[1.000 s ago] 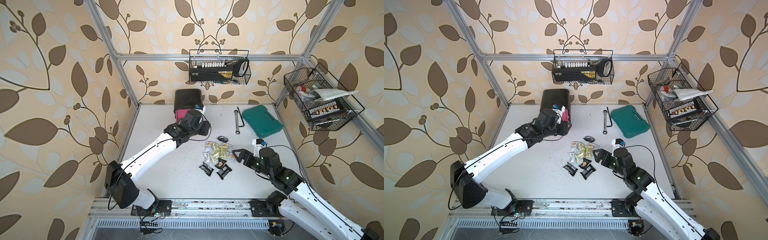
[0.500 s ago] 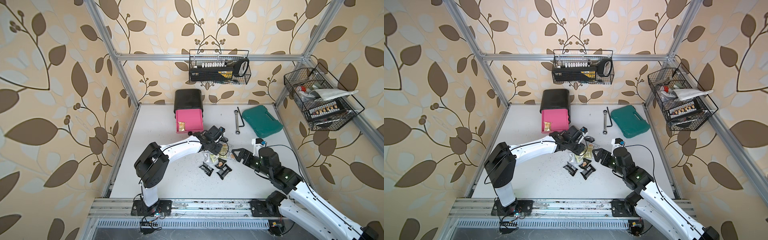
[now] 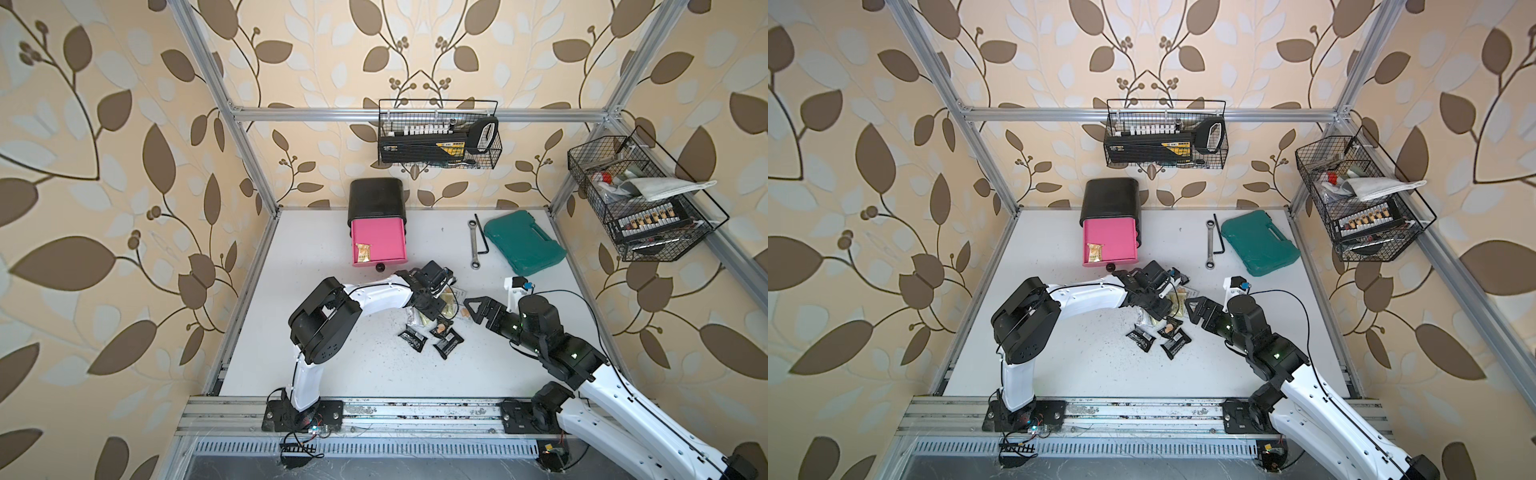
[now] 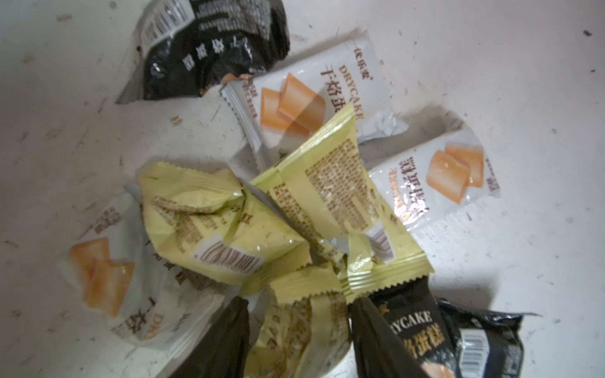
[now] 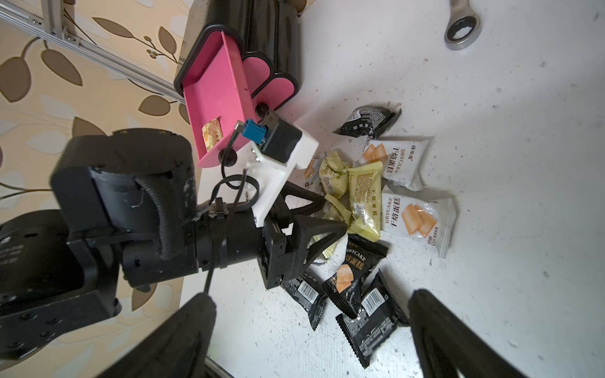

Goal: Place the cookies into the drawer by color
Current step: Pick up the cookie at the center of the board.

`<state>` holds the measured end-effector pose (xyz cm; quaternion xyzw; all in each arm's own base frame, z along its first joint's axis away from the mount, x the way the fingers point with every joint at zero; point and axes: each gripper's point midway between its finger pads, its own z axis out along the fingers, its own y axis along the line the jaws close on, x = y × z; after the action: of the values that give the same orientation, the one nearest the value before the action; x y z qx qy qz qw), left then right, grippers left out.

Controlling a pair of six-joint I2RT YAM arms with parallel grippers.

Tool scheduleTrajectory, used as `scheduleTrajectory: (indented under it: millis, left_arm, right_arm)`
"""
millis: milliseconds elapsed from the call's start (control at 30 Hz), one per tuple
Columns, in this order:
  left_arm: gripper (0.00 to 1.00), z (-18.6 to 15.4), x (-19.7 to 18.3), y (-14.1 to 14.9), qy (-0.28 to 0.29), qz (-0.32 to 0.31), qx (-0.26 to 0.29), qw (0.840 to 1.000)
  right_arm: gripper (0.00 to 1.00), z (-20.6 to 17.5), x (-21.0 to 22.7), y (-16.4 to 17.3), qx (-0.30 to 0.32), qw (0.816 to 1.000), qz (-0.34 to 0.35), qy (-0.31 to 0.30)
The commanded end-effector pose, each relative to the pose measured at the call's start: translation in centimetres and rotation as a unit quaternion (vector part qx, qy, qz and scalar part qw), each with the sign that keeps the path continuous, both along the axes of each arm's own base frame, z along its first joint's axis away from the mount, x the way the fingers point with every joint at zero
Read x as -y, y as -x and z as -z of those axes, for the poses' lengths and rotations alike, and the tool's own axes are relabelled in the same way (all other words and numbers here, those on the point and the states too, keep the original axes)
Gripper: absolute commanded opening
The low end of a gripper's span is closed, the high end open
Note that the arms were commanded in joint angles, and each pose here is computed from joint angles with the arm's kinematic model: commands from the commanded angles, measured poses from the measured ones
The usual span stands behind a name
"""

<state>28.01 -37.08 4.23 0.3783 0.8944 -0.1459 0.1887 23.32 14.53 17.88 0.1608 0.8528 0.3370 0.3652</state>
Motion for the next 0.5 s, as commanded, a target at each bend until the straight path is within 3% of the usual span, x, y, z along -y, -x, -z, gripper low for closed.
scheduleTrajectory:
  millis: [0,167,300,467]
  left_arm:
    - [0.5,0.9,0.5,0.5,0.016,0.001,-0.018,1.0]
    - [0.44,1.8,0.3,0.9,0.019,-0.012,-0.033,0.999]
    - [0.33,2.0,-0.1,1.1,0.019,-0.024,-0.035,0.999]
    - [0.27,-0.5,0.1,1.1,0.05,-0.035,-0.025,0.998]
  right_arm:
    - [0.95,-0.4,0.0,0.0,0.008,1.0,0.0,0.001]
    - [0.94,-0.4,0.0,0.1,0.007,1.0,-0.002,-0.001]
    - [0.95,-0.6,0.2,0.2,0.011,1.0,0.0,-0.001]
    - [0.95,-0.6,0.2,0.3,0.011,1.0,0.001,-0.002]
